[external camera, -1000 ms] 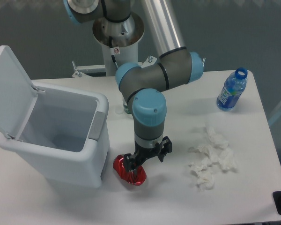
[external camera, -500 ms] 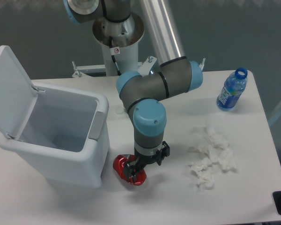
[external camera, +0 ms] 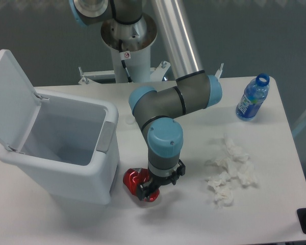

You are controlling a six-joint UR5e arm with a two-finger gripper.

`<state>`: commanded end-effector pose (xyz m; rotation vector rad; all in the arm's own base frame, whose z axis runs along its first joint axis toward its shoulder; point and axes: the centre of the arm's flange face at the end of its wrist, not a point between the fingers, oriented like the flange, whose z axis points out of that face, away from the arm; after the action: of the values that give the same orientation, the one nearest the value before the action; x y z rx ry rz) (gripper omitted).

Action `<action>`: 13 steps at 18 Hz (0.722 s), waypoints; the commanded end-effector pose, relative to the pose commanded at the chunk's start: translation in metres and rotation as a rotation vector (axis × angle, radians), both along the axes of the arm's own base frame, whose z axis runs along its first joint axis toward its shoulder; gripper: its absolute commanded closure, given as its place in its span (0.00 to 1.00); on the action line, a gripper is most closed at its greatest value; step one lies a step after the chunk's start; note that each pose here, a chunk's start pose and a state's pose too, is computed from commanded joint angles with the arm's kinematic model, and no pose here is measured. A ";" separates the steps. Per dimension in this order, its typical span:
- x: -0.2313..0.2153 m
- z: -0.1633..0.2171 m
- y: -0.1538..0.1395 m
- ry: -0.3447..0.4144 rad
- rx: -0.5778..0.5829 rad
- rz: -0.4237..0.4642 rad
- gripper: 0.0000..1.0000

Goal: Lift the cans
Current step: 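Close the gripper on the red can and adjust the grip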

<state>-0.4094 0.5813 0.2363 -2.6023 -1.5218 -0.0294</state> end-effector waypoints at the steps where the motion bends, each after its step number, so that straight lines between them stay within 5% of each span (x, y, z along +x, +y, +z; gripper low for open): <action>1: 0.000 -0.004 0.000 -0.003 -0.003 0.002 0.00; 13: 0.008 -0.027 0.008 -0.024 -0.034 0.030 0.00</action>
<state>-0.4010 0.5892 0.2089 -2.6136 -1.5827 -0.0322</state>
